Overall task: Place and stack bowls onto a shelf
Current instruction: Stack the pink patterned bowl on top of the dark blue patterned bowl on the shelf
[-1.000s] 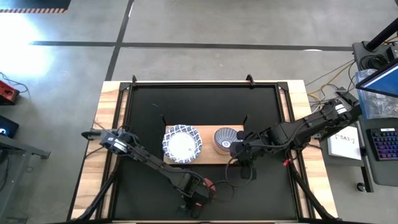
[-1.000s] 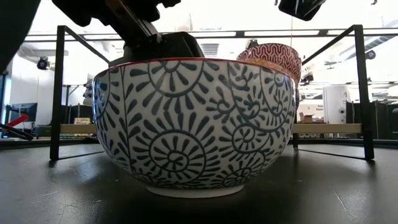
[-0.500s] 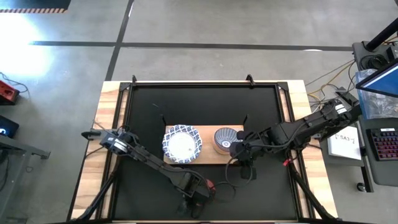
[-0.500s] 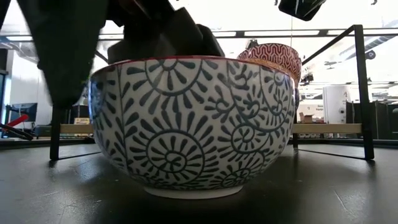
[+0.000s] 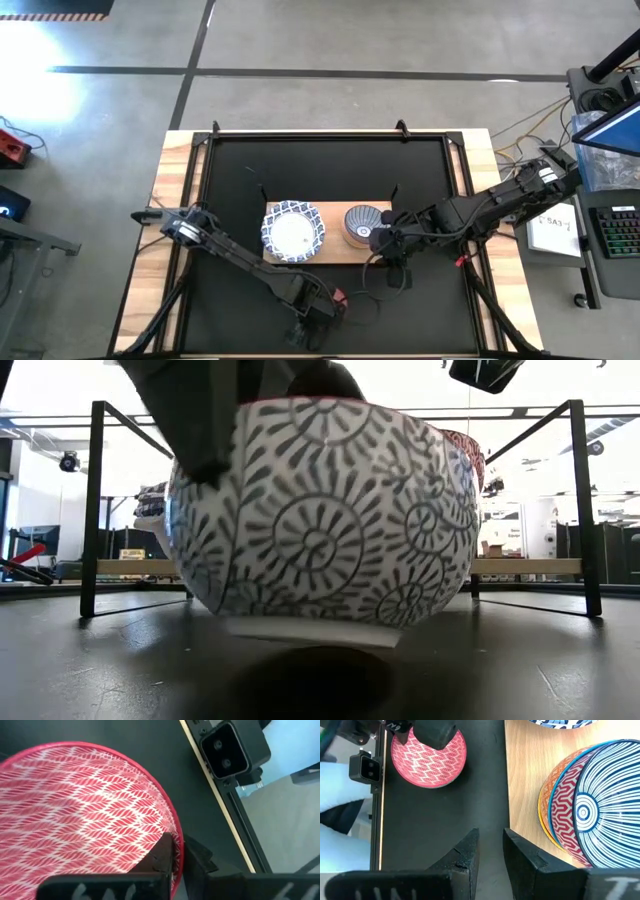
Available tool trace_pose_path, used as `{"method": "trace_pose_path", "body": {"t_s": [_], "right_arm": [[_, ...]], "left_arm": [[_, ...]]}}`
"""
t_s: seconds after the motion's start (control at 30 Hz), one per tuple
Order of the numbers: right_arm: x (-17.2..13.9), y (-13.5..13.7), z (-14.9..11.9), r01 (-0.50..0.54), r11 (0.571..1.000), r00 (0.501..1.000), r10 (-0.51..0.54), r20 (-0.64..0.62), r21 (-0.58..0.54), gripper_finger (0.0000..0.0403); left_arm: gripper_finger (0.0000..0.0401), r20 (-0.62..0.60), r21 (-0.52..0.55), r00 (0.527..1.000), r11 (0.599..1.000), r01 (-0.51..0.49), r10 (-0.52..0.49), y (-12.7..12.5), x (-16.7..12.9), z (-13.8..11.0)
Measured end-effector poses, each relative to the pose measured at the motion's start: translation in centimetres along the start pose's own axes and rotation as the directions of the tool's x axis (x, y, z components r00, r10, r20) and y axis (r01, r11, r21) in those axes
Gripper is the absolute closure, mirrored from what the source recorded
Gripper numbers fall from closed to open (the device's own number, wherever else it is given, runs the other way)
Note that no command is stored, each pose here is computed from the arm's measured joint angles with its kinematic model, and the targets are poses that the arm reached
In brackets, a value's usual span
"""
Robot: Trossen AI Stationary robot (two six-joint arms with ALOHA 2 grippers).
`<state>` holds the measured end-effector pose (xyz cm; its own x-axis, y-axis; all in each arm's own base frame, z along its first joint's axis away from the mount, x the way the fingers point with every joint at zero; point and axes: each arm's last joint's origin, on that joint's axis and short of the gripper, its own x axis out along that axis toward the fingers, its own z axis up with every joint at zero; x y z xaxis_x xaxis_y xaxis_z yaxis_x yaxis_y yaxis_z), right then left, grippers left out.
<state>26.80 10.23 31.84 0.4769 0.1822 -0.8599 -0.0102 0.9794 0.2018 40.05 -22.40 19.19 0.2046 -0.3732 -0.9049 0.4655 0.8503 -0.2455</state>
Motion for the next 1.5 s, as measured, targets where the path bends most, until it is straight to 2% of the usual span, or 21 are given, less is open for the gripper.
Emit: {"method": "trace_pose_path", "body": {"t_s": [0.17, 0.33, 0.5, 0.67, 0.77, 0.9, 1.07, 1.23, 1.5], "right_arm": [[0.0, 0.0, 0.0, -0.011, 0.999, 1.000, 0.011, -0.009, 0.047, 0.0330], [0.0, 0.1, -0.1, -0.060, 0.997, 0.998, 0.062, -0.034, 0.043, 0.0321], [0.0, 0.4, -0.3, -0.126, 0.992, 0.990, 0.124, -0.062, -0.032, 0.0309], [0.0, 1.0, -0.1, -0.152, 0.972, 0.988, 0.148, -0.034, -0.182, 0.0294], [-0.1, 2.1, 0.0, -0.173, 0.926, 0.982, 0.187, 0.010, -0.335, 0.0287], [-0.2, 3.4, -0.5, -0.181, 0.826, 0.976, 0.217, 0.005, -0.533, 0.0287], [-0.3, 4.5, -0.9, -0.170, 0.723, 0.971, 0.240, 0.013, -0.670, 0.0289], [-0.4, 4.7, -0.8, -0.158, 0.676, 0.966, 0.255, 0.028, -0.720, 0.0290], [-0.4, 4.9, -0.9, -0.160, 0.636, 0.963, 0.270, 0.024, -0.755, 0.0291]], "left_arm": [[0.0400, 0.015, -0.003, 0.998, 0.998, -0.055, 0.055, -0.1, -1.2, 0.8], [0.0400, 0.026, 0.014, 0.994, 0.994, -0.109, 0.109, -0.4, -3.4, 1.8], [0.0401, 0.005, 0.016, 0.985, 0.985, -0.175, 0.174, -0.9, -6.1, 2.4], [0.0401, 0.087, 0.057, 0.982, 0.983, -0.175, 0.170, -1.5, -8.4, 3.7], [0.0401, 0.132, 0.109, 0.977, 0.977, -0.183, 0.168, -1.7, -9.6, 4.2], [0.0401, 0.190, 0.164, 0.967, 0.966, -0.201, 0.169, -1.8, -10.9, 4.9], [0.0401, 0.257, 0.204, 0.951, 0.952, -0.229, 0.174, -0.9, -11.6, 5.6], [0.0401, 0.302, 0.236, 0.939, 0.941, -0.242, 0.166, 0.4, -12.1, 6.1], [0.0401, 0.321, 0.260, 0.931, 0.929, -0.264, 0.175, 1.4, -12.4, 6.2]]}}
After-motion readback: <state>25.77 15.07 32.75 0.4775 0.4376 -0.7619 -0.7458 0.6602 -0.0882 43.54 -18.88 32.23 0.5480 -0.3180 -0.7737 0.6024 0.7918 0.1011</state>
